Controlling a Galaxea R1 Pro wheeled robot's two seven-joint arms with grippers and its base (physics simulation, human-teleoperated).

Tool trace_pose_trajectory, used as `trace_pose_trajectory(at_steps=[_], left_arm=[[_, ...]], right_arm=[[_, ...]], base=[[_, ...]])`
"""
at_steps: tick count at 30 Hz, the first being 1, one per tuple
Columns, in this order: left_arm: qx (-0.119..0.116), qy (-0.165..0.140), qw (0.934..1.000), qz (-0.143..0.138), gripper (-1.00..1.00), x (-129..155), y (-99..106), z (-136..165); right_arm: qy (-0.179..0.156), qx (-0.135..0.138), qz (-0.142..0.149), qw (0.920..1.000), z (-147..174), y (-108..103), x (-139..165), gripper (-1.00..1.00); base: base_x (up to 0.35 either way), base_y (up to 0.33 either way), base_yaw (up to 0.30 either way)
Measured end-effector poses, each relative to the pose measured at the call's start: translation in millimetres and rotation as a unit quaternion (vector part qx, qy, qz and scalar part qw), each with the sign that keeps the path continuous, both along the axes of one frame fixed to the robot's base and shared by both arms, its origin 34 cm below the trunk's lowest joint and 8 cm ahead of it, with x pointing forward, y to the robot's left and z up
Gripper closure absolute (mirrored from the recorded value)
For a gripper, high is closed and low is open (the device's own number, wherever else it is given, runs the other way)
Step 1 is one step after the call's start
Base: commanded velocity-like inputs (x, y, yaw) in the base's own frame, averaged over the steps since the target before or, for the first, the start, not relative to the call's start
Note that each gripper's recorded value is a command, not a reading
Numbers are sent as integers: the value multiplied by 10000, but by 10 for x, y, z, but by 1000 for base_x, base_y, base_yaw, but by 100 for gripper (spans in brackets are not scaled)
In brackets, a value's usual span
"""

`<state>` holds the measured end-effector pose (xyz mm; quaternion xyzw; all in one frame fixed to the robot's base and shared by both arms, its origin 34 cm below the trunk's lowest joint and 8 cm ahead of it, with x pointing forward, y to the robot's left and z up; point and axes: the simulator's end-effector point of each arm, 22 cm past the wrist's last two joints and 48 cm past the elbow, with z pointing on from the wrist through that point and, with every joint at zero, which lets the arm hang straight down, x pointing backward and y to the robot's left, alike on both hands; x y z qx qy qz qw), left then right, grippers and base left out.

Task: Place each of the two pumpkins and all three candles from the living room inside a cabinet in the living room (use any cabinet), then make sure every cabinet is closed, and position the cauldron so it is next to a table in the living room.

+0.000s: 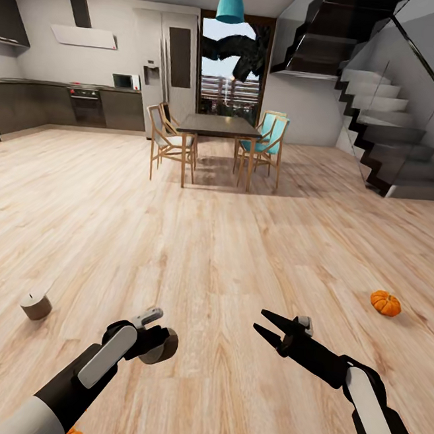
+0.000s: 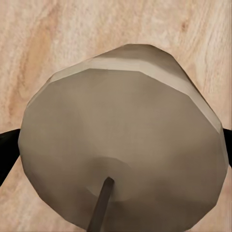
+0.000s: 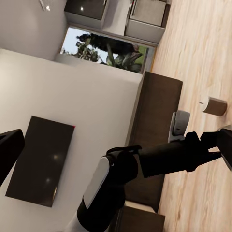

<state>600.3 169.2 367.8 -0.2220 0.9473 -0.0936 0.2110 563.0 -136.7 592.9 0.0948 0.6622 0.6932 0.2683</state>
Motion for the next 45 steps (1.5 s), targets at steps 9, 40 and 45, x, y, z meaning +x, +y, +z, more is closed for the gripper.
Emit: trace_pose_trajectory(at_steps=[9,40,45], left_arm=[[1,2,10000,0,100,-1,0,-1],[6,0,10000,1,100,0,3,0],[4,3,10000,0,100,-1,2,-2]], right_arm=[[-6,-9,-3,10000,-1,0,1,-100],[-91,-105,-119,9998,-25,-12,41,-100],[-90,-106,-119,9998,-27,-12,41,-100]], base=[[3,-48,0],[13,-56,0],[35,-39,0]])
